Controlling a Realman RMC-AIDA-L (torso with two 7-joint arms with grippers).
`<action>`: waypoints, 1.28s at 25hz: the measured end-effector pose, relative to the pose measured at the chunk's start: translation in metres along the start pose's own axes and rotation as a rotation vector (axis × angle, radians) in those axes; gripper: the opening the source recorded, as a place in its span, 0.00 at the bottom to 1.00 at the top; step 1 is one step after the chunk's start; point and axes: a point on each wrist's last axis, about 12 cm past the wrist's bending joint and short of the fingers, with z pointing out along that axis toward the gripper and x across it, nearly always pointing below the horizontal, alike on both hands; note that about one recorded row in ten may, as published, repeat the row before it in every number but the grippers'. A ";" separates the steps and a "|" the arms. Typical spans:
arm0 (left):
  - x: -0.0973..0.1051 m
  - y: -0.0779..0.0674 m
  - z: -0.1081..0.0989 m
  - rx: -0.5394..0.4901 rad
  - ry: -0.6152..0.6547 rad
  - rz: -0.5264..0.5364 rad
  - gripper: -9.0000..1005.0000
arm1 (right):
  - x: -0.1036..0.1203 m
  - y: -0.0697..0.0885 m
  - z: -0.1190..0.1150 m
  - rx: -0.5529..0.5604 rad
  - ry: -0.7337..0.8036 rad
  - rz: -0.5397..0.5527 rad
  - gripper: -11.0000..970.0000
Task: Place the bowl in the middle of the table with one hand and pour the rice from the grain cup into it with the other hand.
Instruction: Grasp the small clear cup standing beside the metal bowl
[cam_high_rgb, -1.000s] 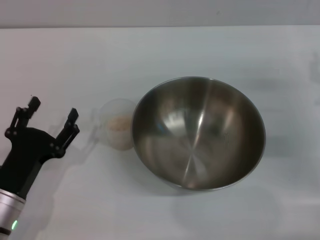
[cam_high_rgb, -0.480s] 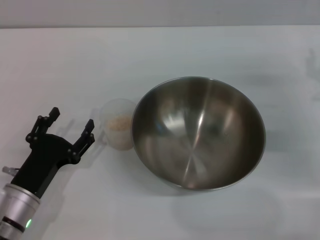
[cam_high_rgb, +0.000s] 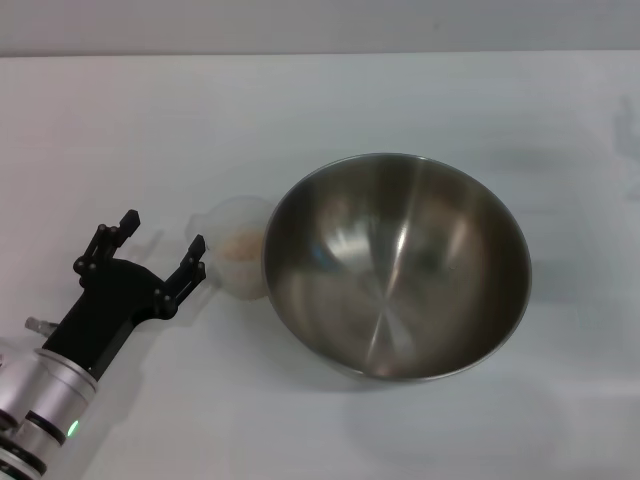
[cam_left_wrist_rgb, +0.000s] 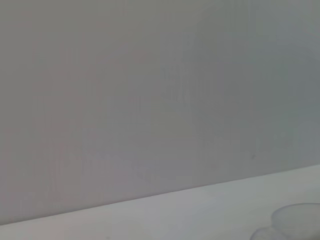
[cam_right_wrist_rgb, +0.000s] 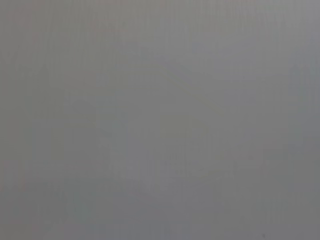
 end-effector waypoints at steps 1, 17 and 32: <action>0.000 0.001 0.002 0.000 0.005 0.005 0.77 | 0.000 0.000 0.000 0.000 0.000 0.000 0.44; -0.003 0.011 0.019 -0.008 0.030 0.030 0.77 | 0.001 0.002 0.002 -0.003 0.011 0.003 0.44; -0.002 0.007 0.022 -0.001 0.049 0.019 0.58 | 0.003 0.003 0.004 -0.004 0.025 0.009 0.45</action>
